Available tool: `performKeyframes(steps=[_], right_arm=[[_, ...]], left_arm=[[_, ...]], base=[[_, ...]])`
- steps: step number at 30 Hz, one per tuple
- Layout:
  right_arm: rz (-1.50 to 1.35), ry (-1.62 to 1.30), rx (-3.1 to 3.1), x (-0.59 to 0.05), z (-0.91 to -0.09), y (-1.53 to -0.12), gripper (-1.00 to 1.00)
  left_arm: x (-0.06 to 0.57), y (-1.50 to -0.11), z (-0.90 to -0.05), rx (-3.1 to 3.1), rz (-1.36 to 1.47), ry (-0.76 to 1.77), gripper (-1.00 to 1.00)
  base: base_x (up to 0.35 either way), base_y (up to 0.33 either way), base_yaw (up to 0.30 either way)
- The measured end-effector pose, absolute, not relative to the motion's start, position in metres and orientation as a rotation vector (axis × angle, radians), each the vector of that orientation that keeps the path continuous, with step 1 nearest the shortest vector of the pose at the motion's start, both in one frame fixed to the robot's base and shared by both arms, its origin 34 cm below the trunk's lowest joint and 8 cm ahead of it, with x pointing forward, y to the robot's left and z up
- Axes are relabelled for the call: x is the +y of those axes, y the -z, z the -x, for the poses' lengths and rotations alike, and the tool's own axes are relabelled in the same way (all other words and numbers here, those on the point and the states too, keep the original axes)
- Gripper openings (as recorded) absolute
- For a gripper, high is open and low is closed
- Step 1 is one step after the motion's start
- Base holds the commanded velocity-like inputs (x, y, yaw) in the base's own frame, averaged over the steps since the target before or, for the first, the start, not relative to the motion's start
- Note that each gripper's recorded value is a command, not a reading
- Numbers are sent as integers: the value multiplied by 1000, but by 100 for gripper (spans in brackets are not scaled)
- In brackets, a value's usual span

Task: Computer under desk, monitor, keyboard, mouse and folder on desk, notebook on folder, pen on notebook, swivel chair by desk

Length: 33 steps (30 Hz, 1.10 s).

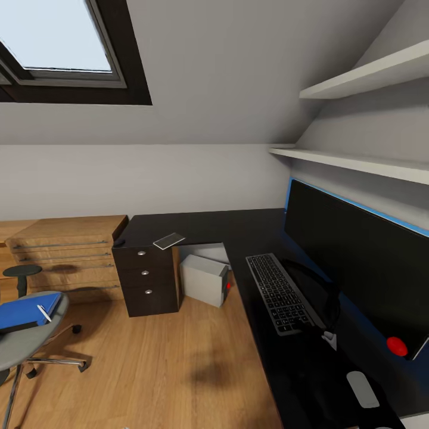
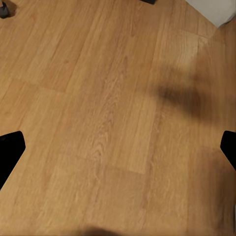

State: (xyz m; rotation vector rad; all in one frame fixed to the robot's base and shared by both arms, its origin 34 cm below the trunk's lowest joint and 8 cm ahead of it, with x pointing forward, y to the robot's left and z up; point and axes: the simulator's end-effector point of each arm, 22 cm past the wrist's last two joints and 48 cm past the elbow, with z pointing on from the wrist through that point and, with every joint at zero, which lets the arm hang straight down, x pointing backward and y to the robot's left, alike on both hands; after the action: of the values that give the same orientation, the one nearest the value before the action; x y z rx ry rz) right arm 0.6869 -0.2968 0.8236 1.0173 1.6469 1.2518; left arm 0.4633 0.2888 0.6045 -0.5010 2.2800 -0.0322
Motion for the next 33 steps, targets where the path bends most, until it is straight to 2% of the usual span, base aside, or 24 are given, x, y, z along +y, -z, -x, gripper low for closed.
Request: performKeyframes(steps=[33], right_arm=[[-1042, -1270, 1656, -290, -683, -814, -100]], left_arm=[[289, -604, -463, 2280, 501, 32, 100]], base=[[0, -1, 0]])
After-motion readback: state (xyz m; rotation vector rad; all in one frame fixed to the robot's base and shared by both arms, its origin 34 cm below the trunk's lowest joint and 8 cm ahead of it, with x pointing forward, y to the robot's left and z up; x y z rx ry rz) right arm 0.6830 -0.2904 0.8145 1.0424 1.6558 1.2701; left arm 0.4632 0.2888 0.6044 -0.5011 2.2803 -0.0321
